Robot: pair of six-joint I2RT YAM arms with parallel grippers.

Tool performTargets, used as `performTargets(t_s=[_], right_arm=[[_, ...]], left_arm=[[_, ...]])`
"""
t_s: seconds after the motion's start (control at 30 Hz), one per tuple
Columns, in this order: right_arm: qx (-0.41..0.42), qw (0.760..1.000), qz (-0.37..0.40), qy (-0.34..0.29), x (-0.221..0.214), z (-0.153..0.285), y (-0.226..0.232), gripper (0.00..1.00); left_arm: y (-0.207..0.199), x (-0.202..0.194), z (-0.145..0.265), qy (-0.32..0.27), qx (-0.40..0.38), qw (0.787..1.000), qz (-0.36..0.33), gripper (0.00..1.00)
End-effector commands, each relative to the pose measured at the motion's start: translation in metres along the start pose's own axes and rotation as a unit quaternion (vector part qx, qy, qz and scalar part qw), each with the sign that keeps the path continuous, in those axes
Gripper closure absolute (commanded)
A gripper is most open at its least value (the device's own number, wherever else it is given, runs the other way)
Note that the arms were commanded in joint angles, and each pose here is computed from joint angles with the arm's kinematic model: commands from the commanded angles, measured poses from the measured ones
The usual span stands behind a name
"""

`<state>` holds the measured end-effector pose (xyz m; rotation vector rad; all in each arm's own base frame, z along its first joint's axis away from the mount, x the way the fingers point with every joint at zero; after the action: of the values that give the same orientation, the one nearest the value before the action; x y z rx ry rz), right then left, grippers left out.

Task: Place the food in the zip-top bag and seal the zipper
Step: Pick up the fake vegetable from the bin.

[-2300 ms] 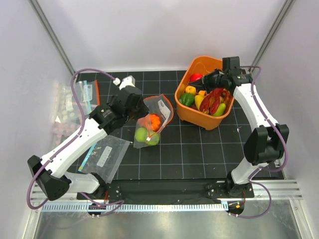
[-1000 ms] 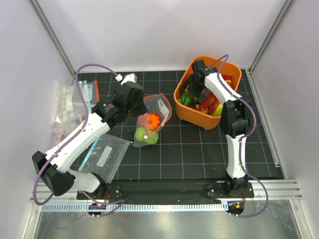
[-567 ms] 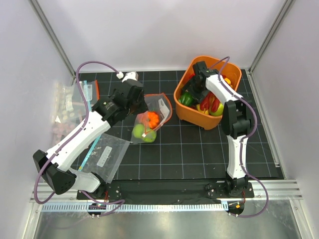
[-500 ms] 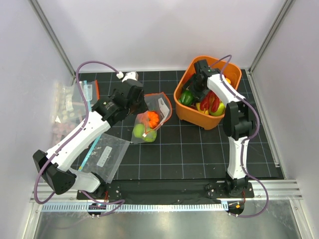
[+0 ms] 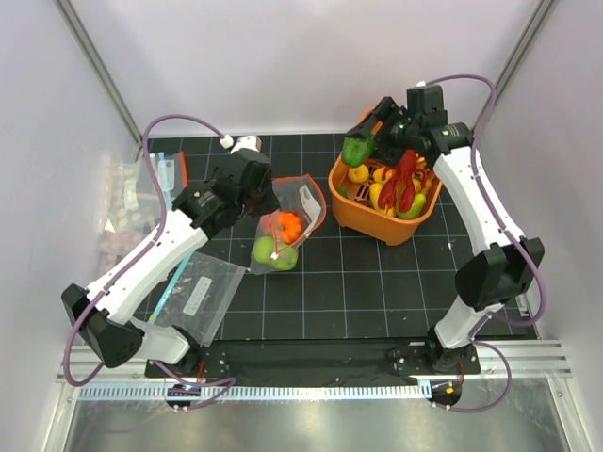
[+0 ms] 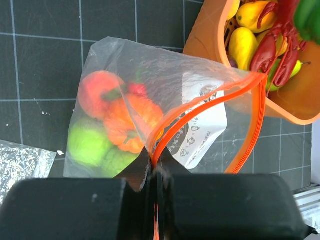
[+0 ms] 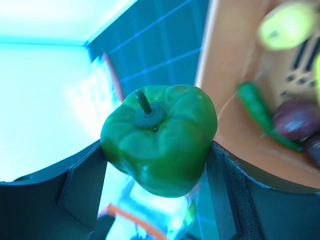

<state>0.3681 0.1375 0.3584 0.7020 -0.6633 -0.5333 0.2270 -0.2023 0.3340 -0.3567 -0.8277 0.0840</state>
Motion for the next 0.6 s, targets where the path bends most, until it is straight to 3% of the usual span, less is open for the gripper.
performTargets(t_s=[0.0, 0.2, 0.4, 0.57], right_arm=[[0.093, 0.995, 0.013, 0.040, -0.011, 0.023, 0.016, 0.83], [0.141, 0.988, 0.014, 0.064, -0.031, 0.056, 0.029, 0.94], [0.191, 0.978, 0.058, 0.067, -0.067, 0.080, 0.053, 0.96], [0.206, 0.976, 0.032, 0.070, -0.082, 0.078, 0.052, 0.99]], left_arm=[[-0.008, 0.021, 0.019, -0.032, -0.028, 0.999, 0.002, 0.98], [-0.012, 0.024, 0.015, -0.028, -0.028, 0.999, 0.003, 0.96], [-0.018, 0.031, 0.005, -0.009, -0.039, 0.999, -0.009, 0.98], [-0.016, 0.033, 0.007, -0.012, -0.043, 0.999, -0.015, 0.97]])
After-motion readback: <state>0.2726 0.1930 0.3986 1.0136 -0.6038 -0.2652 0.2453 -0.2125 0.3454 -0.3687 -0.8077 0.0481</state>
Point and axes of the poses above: each gripper's point midway between its finger pads, its own z axis back along the fingers, its own y axis along the line the jaws close on, x = y × z, the point moved 10 cm from there along z, back along the fingers, and after that the axes turned 3 degrees about -z, right-handed, at the moved point
